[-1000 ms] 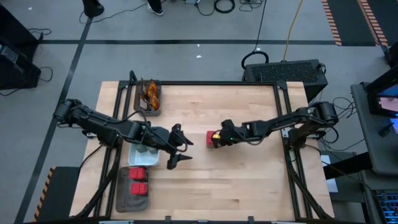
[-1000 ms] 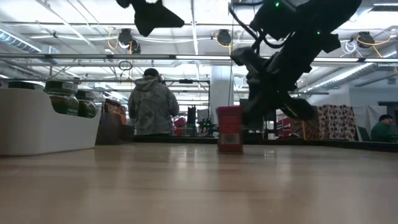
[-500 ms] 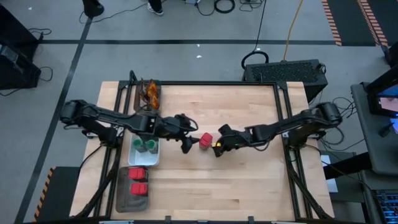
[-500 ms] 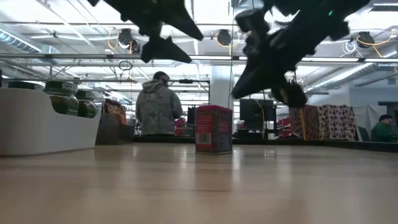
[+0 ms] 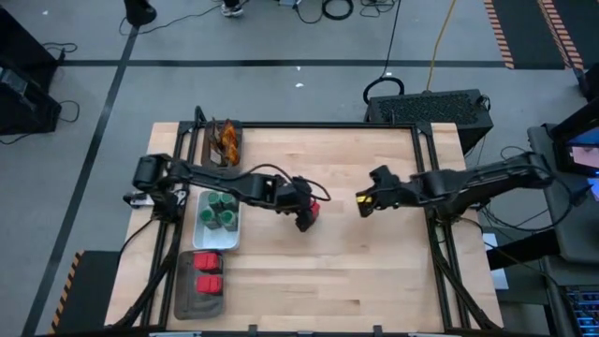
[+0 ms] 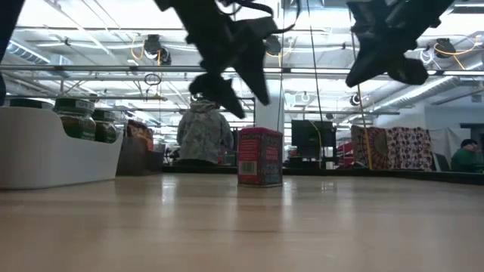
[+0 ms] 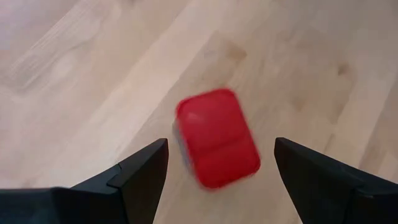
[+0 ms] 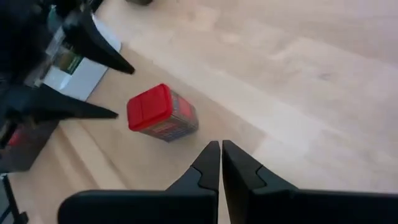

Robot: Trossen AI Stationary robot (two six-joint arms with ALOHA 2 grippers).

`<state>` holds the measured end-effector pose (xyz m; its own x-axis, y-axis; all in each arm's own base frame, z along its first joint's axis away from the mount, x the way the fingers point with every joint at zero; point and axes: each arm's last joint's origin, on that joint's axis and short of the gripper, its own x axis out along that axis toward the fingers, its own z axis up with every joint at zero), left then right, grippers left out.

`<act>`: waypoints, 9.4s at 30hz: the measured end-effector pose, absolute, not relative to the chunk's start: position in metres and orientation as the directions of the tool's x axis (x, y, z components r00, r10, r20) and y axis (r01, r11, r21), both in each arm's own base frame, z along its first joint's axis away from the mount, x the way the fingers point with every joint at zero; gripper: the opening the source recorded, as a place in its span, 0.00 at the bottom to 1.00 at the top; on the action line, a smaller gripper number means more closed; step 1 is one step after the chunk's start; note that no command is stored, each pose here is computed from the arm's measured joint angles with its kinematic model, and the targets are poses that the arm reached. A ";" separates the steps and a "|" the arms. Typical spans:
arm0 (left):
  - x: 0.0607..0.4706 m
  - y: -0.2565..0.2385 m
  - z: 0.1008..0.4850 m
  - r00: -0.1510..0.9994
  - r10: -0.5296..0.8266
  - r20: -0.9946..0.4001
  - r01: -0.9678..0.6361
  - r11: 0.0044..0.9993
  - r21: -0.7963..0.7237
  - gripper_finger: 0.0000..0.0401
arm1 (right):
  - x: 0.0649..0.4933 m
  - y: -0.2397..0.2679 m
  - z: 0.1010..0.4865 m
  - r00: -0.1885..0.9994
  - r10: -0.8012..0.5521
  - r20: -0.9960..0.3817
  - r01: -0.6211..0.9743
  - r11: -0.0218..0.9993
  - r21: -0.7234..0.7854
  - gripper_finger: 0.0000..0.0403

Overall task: Sort spices by type
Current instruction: Put the red seasoning can into the bottom left black bin, then return to Home Position

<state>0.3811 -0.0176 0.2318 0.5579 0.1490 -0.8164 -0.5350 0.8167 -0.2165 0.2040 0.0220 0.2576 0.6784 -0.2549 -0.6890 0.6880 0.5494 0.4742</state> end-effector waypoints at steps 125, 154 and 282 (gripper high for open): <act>0.203 -0.121 0.372 0.457 -0.180 -0.871 -0.162 0.946 -0.280 0.56 | 0.212 -0.002 0.267 0.729 -0.310 -0.610 0.654 0.579 0.488 0.00; 0.126 -0.272 0.270 0.329 -0.218 -0.919 -0.011 0.972 -0.235 0.56 | 0.268 0.010 0.243 0.819 -0.269 -0.507 0.563 0.549 0.618 0.00; 0.128 0.041 0.414 0.928 0.308 -0.211 -0.333 0.938 -0.092 0.70 | 0.145 -0.026 0.437 0.946 -0.233 -0.224 0.281 0.936 0.214 0.00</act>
<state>0.1278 0.0412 0.4136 0.9275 0.3082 -0.2114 -0.3329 0.9385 -0.0920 0.1452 -0.0264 0.4370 0.9462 -0.2331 -0.2243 0.2811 0.9355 0.2139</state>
